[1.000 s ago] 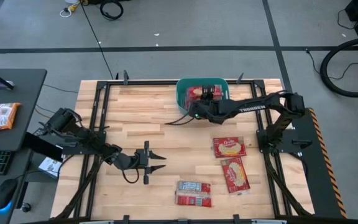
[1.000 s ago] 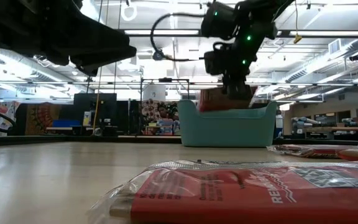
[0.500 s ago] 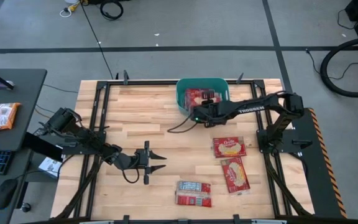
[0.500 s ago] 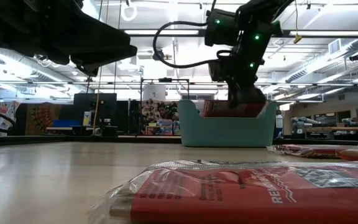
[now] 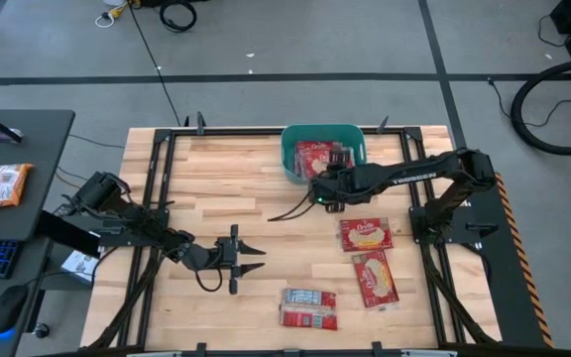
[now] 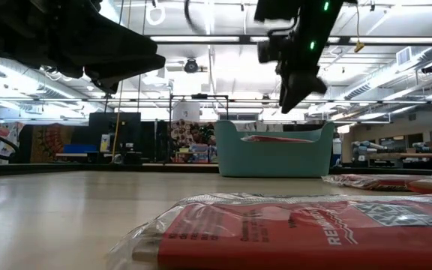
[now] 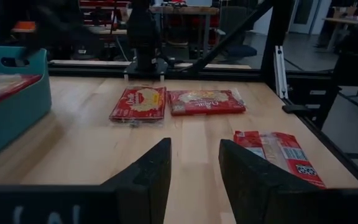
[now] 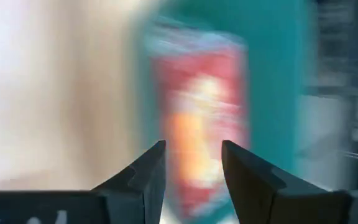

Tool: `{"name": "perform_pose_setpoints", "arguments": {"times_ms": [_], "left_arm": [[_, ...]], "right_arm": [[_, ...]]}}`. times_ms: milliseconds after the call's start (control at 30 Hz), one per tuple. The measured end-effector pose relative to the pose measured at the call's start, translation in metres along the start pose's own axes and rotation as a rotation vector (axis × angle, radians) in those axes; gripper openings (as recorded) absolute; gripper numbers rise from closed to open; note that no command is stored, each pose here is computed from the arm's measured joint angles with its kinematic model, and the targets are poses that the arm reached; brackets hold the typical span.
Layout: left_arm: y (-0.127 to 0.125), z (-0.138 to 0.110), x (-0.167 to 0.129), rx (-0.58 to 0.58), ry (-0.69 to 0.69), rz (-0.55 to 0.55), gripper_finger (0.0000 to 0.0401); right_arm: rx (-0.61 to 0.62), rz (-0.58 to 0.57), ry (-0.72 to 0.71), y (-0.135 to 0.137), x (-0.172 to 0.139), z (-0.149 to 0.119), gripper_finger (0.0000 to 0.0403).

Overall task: Sort popcorn bags into baskets
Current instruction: Put the red popcorn bag into the blue bin

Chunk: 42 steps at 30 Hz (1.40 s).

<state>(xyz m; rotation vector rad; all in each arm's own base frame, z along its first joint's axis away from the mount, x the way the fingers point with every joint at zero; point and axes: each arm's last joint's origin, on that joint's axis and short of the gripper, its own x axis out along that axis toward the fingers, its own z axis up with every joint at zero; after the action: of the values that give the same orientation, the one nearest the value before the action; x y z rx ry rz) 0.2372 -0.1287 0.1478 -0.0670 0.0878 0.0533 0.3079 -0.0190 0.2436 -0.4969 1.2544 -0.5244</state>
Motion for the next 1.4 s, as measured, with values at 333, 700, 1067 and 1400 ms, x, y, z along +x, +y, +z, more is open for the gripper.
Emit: {"name": "perform_pose_setpoints", "arguments": {"times_ms": [333, 700, 1067, 1400], "left_arm": [[-0.001, -0.001, 0.000, -0.024, 0.010, -0.039, 0.0141], [-0.001, 0.000, 0.000, -0.048, 0.002, -0.039, 0.0141], [-0.001, 0.000, 0.000, -0.044, 0.005, -0.039, 0.0141], [-0.001, 0.000, 0.000, -0.042, 0.007, -0.038, 0.0141]], "right_arm": [[-0.011, 0.420, -0.162, 0.054, -0.045, 0.010, 0.0158], [0.007, 0.183, -0.180, 0.034, -0.022, 0.013, 0.0158], [0.081, 0.117, -0.208, -0.005, 0.034, 0.009, 0.0158], [0.129, 0.161, -0.160, -0.049, 0.067, -0.006, 0.0158]]}}
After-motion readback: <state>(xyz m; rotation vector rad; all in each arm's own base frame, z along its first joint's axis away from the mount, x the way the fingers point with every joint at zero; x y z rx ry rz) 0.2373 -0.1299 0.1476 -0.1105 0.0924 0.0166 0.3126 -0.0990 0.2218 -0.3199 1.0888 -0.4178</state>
